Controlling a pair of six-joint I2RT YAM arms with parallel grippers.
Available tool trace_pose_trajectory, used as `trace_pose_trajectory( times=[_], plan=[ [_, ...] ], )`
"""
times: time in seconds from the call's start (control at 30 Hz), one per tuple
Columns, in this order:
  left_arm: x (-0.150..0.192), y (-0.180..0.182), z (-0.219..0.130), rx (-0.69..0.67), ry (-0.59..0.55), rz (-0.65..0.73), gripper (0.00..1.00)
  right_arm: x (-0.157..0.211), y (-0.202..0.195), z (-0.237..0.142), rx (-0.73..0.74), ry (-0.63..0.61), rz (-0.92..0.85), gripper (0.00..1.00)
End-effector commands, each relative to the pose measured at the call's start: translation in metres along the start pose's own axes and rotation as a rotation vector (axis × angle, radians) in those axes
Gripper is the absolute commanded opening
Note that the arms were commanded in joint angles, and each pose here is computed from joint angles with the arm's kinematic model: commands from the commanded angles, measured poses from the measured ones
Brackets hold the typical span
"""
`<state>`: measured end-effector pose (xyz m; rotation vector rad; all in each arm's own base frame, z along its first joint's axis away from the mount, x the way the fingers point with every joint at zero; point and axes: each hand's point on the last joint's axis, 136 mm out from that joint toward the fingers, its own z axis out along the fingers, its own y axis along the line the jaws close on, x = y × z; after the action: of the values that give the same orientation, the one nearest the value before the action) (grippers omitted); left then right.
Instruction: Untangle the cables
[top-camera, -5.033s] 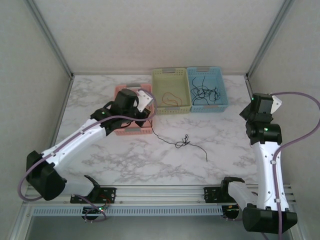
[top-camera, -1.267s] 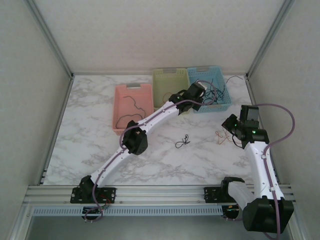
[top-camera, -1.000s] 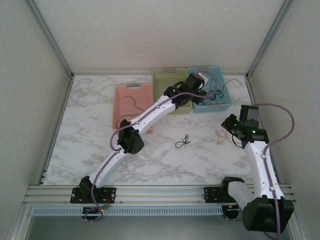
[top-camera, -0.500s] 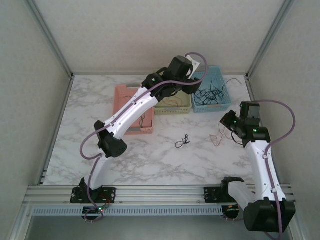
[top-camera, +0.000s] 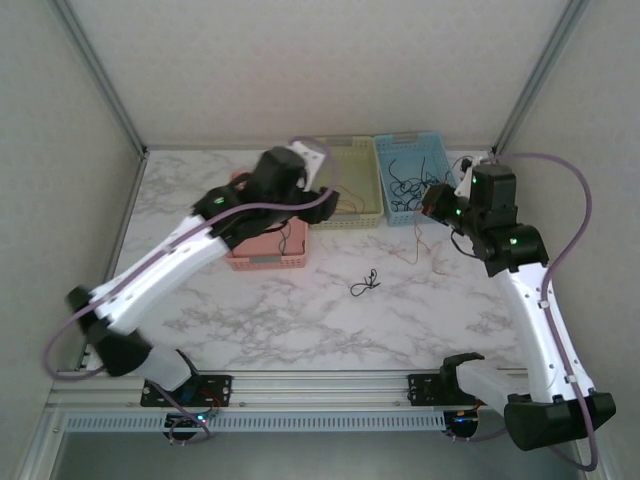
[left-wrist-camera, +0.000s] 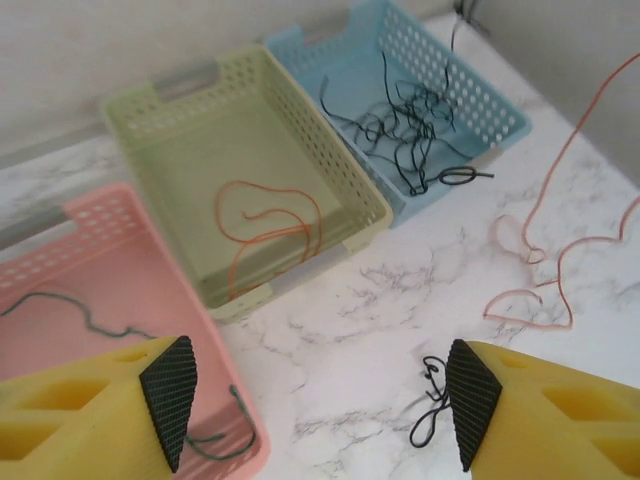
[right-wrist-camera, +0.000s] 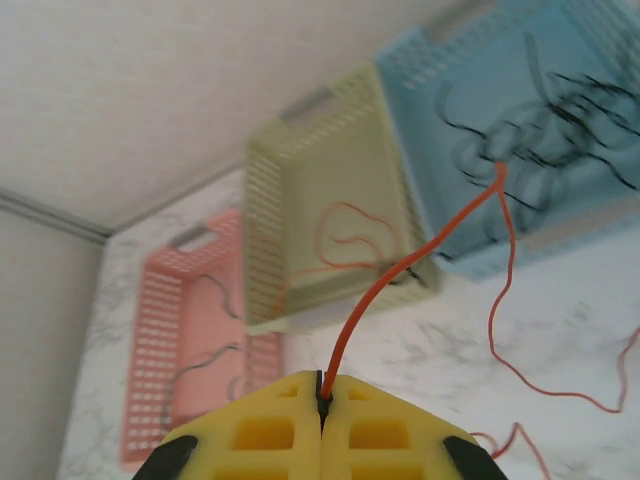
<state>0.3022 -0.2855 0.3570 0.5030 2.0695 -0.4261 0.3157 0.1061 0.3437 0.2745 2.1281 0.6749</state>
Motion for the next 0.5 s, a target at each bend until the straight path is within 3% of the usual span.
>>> trace_pose_trajectory(
  times=[0.0, 0.27, 0.47],
  plan=[
    [0.011, 0.026, -0.032, -0.058, -0.057, -0.088, 0.72, -0.015, 0.040, -0.011, -0.093, -0.017, -0.054, 0.00],
    [0.061, 0.074, -0.113, -0.156, -0.069, -0.134, 0.76, -0.061, 0.136, -0.029, -0.295, -0.079, -0.146, 0.00],
    [0.096, 0.102, -0.152, -0.228, -0.092, -0.166, 0.80, -0.089, 0.185, -0.013, -0.366, -0.123, -0.217, 0.00]
  ],
)
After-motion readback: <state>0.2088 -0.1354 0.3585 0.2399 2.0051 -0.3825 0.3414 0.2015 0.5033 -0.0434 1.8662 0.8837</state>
